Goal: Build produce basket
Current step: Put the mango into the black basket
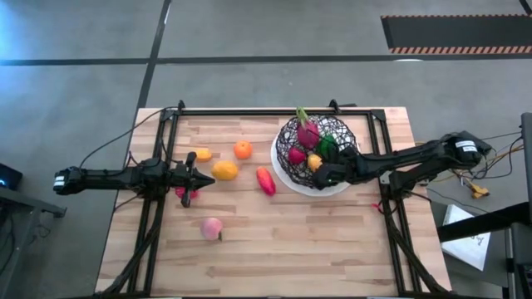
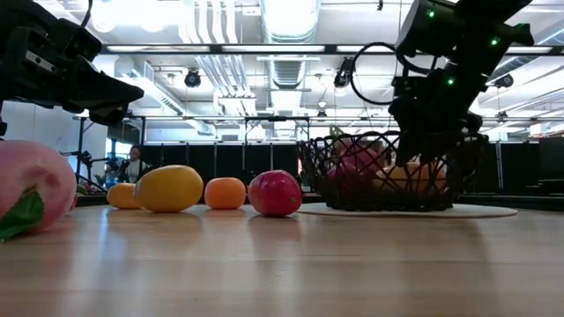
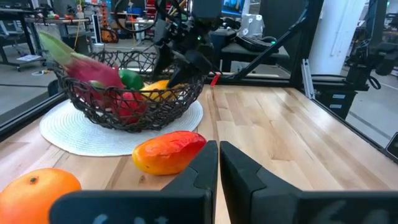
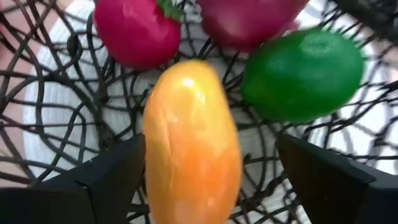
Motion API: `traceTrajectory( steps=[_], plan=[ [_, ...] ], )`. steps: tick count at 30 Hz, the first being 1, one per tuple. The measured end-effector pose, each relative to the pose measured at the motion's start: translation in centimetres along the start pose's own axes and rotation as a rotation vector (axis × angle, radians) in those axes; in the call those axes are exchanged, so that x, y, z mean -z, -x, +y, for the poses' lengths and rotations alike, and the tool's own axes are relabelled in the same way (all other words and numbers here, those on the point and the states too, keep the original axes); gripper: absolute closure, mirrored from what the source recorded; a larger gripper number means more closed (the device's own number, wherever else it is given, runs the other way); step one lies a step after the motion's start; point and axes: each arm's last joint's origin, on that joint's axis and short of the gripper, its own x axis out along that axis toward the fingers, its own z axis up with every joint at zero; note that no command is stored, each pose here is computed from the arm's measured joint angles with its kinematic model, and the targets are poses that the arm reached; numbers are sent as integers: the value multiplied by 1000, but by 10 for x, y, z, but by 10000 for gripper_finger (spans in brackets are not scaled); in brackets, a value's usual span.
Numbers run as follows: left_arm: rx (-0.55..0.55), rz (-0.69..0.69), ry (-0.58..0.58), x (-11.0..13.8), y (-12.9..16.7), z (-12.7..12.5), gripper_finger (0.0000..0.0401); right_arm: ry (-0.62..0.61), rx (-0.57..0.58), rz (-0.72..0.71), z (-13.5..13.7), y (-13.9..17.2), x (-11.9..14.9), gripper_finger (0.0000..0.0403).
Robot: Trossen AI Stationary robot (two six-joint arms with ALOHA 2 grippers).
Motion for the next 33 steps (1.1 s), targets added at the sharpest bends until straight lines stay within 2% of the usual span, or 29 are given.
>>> traceTrajectory(
  steps=[4,9,15,19,23,27,33],
  plan=[
    [0,-1,0,0,0,0,400,18,-9,-31,-4,11,-8,39],
    [0,0,0,0,0,0,400,-21,-59,-129,-1,35,-30,39],
    [0,0,0,0,0,0,400,3,-108,-284,23,70,-57,39],
    [0,-1,0,0,0,0,400,70,-186,-363,56,87,-67,39],
    [0,0,0,0,0,0,400,173,-247,-400,103,86,-68,39],
    [0,-1,0,0,0,0,400,309,-287,-364,154,67,-66,39],
    [0,-1,0,0,0,0,400,461,-307,-261,222,19,-64,40]
  ],
)
